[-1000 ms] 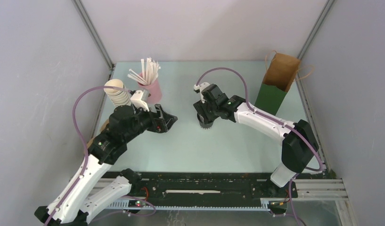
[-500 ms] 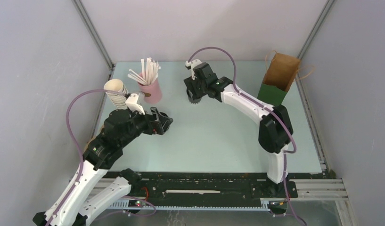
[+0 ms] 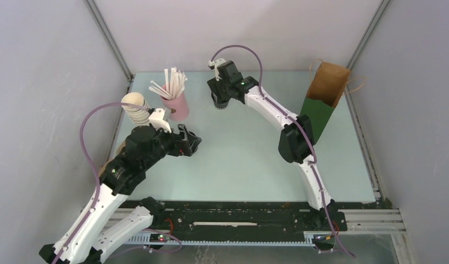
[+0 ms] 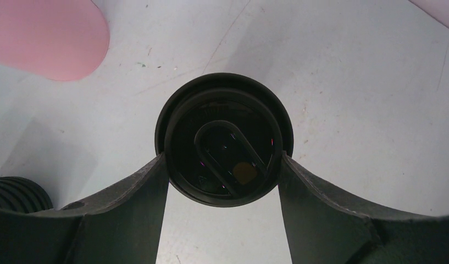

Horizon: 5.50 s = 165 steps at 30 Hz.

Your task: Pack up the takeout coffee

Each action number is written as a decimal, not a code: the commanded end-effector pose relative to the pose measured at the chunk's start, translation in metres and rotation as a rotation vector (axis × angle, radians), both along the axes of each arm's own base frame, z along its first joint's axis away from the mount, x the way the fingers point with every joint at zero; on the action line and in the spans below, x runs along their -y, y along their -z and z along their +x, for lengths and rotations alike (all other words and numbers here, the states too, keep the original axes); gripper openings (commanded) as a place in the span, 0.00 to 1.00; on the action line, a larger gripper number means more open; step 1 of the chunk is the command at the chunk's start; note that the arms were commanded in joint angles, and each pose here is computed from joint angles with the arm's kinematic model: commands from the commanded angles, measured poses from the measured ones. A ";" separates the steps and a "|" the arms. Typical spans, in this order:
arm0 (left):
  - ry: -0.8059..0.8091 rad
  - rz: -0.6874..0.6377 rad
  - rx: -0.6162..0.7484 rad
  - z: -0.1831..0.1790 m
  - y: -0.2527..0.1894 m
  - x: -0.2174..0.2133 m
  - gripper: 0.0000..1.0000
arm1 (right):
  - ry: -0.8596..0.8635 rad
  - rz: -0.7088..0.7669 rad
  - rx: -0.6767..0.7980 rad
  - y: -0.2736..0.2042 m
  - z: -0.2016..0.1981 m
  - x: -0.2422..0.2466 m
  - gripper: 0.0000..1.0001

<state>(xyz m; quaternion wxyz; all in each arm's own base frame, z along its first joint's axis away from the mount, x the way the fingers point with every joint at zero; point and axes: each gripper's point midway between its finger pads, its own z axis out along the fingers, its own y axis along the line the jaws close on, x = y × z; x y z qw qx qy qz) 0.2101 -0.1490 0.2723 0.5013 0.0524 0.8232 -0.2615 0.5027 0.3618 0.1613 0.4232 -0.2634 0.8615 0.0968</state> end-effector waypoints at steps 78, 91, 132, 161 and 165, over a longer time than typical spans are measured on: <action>-0.747 1.058 -0.380 0.071 0.071 -0.198 0.66 | -0.078 0.403 0.068 -0.124 -0.229 0.135 1.00; -0.763 1.040 -0.493 0.073 0.123 -0.204 0.51 | -0.085 0.400 0.056 -0.120 -0.228 0.132 1.00; -0.814 1.110 -0.537 0.054 0.133 -0.217 0.31 | -0.099 0.384 0.041 -0.113 -0.230 0.126 1.00; -0.874 1.118 -0.500 0.050 0.115 -0.224 0.09 | -0.098 0.381 0.036 -0.111 -0.229 0.126 1.00; -0.928 1.084 -0.448 0.045 0.094 -0.228 0.00 | -0.106 0.382 0.040 -0.113 -0.232 0.124 1.00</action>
